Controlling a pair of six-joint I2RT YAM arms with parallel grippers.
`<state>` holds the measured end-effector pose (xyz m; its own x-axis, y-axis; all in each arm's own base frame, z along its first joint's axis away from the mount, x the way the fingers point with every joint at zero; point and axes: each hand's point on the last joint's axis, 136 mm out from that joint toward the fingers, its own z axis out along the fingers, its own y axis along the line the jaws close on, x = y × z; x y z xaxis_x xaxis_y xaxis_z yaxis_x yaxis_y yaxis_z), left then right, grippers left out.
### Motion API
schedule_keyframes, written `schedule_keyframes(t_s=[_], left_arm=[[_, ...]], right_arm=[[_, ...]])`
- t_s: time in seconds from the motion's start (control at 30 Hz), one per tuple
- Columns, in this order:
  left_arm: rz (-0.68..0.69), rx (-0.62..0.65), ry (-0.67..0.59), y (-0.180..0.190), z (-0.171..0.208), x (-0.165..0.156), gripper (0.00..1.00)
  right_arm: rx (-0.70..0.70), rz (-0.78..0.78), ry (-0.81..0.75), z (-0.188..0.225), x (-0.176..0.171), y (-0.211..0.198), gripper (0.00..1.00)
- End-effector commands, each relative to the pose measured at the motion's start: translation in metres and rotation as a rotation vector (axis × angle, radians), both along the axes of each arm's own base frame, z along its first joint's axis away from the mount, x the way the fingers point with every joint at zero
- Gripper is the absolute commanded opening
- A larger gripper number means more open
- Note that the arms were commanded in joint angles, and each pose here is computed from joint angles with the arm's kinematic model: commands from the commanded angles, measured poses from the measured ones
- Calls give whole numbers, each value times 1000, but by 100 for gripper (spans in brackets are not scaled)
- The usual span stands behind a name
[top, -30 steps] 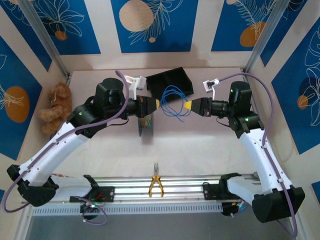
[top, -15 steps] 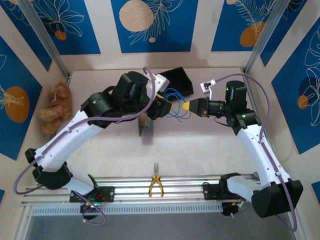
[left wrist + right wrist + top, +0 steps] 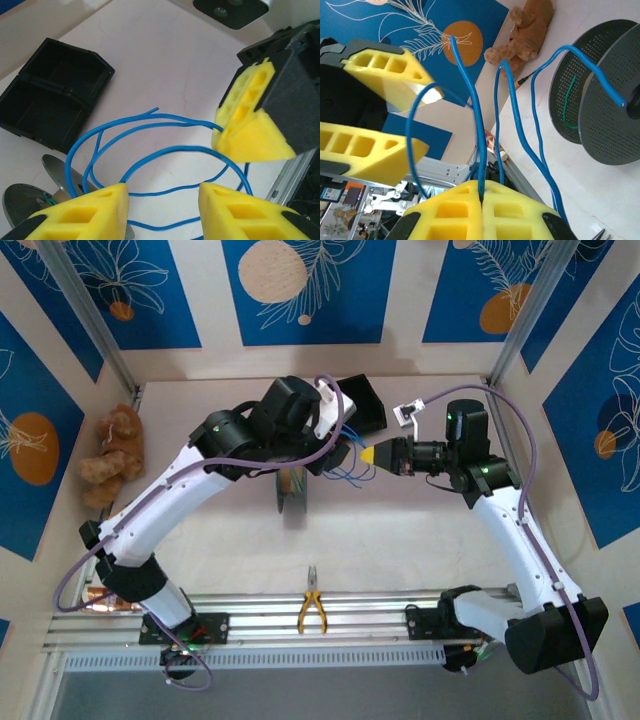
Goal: Wrap the cables
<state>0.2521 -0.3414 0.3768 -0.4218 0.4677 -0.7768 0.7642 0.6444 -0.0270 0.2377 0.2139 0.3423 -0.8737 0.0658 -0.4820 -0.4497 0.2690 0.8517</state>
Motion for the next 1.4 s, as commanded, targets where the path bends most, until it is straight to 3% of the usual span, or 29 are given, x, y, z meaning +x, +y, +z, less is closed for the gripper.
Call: schedule_keyframes(t_s=[0.0, 0.27, 0.4, 0.73, 1.0, 1.37], left_arm=[[5, 2, -11, 5, 6, 4, 41], [17, 12, 14, 8, -3, 7, 40], [46, 1, 7, 16, 0, 12, 44], [27, -147, 37, 26, 28, 5, 45], [37, -181, 73, 32, 24, 9, 51], [-10, -173, 167, 21, 3, 9, 45]], right_arm=[[13, 66, -42, 13, -13, 6, 0], [8, 86, -52, 16, -17, 9, 0], [6, 88, -56, 18, -19, 9, 0], [-10, 78, -28, 13, -15, 9, 0], [-10, 81, -16, 12, -12, 10, 0], [-5, 95, -13, 15, -15, 12, 0]])
